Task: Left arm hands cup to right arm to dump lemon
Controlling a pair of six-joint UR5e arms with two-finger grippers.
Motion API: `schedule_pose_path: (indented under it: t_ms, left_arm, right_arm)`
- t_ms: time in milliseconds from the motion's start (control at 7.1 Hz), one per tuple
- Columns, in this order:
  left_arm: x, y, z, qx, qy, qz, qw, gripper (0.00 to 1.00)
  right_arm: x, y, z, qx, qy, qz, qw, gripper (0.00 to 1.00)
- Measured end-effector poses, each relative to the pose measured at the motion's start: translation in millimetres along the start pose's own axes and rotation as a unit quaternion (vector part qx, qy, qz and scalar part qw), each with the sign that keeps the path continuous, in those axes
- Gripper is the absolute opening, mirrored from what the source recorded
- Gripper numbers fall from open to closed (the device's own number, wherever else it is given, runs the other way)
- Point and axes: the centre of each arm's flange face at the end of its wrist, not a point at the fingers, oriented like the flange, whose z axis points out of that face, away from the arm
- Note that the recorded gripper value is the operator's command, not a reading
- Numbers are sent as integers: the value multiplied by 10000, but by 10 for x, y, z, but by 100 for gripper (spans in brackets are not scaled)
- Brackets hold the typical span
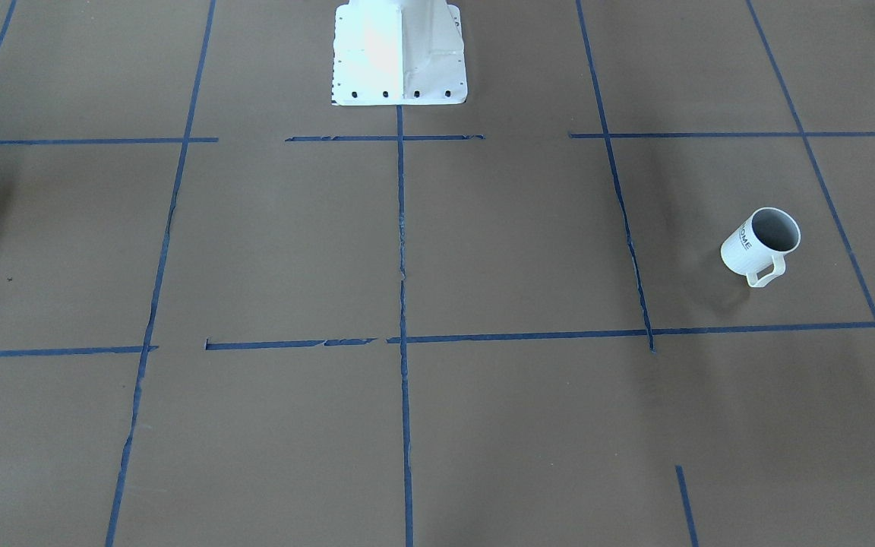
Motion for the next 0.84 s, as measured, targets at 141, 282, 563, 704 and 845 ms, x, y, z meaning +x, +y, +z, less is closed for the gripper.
schedule_pose_path:
  t_ms: [141,282,563,704,845]
  left_arm:
    - [2,-1,-2,2,2,3,10000,100]
    - [6,-2,-4,7,10,6,10000,100]
    - [46,-27,-22,27,-5,46,10000,100]
    - [129,-74,-17,27,-33,141,9999,100]
    - [231,-139,-2,45,-73,290,9995,100]
  right_arm:
    - [13,6,9,-9,31,22,10000,100]
    - [26,5,8,-7,107,35,9999,100]
    - [-25,-47,-63,72,196,-21,9998,100]
    - [-108,-94,-146,161,207,-82,9996,100]
    - [-200,-158,-239,262,201,-14,9995,100]
